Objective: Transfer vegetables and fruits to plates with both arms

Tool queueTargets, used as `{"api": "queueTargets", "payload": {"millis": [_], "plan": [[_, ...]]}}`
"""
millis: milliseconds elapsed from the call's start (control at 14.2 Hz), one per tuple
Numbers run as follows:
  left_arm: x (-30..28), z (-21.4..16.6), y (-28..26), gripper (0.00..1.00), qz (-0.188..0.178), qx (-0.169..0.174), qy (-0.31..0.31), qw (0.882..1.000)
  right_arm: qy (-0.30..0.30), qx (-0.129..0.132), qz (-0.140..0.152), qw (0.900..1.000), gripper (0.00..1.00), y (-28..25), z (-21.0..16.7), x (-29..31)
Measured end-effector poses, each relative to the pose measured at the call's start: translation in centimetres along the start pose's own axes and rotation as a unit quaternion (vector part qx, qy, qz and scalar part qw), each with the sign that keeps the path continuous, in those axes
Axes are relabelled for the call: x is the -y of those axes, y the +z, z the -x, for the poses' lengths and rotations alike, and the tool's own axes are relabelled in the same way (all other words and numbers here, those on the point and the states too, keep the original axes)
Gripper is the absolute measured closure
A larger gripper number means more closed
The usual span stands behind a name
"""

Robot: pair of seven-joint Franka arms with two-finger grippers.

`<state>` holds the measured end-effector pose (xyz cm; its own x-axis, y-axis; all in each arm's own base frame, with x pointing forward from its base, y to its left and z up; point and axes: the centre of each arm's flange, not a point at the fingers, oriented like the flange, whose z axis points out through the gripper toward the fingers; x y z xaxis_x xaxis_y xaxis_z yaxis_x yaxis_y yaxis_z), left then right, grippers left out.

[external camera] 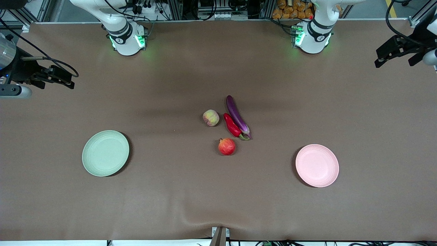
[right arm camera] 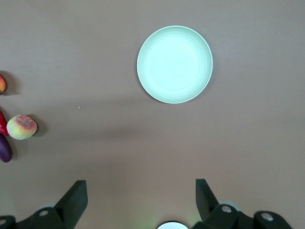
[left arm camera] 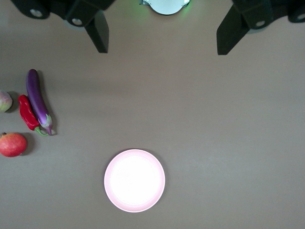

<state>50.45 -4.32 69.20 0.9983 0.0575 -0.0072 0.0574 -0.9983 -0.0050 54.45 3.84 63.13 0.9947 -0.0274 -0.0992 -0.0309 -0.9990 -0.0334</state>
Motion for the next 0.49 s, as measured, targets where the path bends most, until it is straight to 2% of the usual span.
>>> {"api": "queueTargets", "payload": {"millis": [493], "plan": [[0.23, -0.60, 0.73, 0.00, 0.000, 0.007, -0.002, 1.000, 0.000, 0.000, 0.000, 1.000, 0.00, 0.00, 0.00, -0.01]]}}
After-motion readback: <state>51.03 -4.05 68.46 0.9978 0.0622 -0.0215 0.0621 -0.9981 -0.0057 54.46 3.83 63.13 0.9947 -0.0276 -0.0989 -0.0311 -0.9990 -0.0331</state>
